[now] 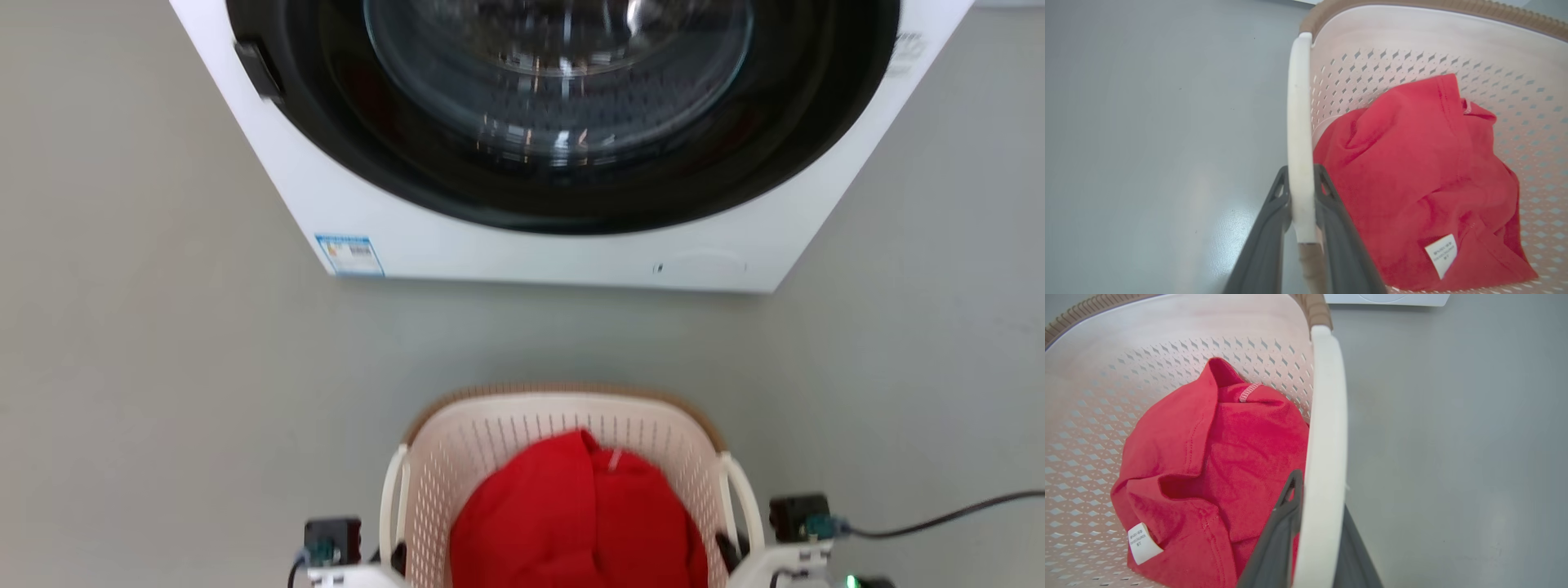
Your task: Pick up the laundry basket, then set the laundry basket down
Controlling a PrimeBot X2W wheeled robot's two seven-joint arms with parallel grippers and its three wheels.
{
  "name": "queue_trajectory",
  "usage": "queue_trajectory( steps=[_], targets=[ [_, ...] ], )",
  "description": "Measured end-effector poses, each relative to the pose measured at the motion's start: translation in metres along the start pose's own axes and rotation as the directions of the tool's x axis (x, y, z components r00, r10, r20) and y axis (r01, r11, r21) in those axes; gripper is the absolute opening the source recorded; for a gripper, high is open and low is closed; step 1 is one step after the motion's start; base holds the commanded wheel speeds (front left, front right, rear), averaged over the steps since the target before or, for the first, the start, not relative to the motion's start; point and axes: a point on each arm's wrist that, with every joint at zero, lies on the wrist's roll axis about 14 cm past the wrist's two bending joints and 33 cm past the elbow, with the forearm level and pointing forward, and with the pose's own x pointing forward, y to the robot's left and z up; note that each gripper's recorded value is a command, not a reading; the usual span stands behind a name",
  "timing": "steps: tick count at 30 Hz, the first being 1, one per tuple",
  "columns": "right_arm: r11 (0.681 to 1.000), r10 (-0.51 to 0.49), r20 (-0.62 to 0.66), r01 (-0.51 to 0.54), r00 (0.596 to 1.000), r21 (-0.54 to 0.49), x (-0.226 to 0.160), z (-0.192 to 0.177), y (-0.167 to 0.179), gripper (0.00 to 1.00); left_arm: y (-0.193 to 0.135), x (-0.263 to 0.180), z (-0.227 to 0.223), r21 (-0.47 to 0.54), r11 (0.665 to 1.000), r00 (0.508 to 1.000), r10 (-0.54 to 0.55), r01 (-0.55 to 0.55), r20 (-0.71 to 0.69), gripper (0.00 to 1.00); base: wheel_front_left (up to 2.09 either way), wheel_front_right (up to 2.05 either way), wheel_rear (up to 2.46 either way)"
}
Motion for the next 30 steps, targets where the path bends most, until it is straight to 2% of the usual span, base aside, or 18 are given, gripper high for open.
queue_trajectory(
  steps=[14, 30],
  targets=[
    [1.0, 0.008, -0.042, -0.006, 0.999, 0.027, -0.046, -0.044, 0.014, 0.0, 0.0, -0.044, -0.034, 0.015, 1.0, 1.0, -0.015, 0.015, 0.003, 0.0, 0.0, 0.0, 0.0],
    [0.999, 0.02, -0.071, -0.017, 0.997, 0.051, -0.06, -0.061, 0.023, 0.0, 0.001, -0.061, -0.047, 0.032, 0.999, 1.0, -0.022, 0.022, 0.016, 0.0, 0.0, 0.0, 0.0]
  ],
)
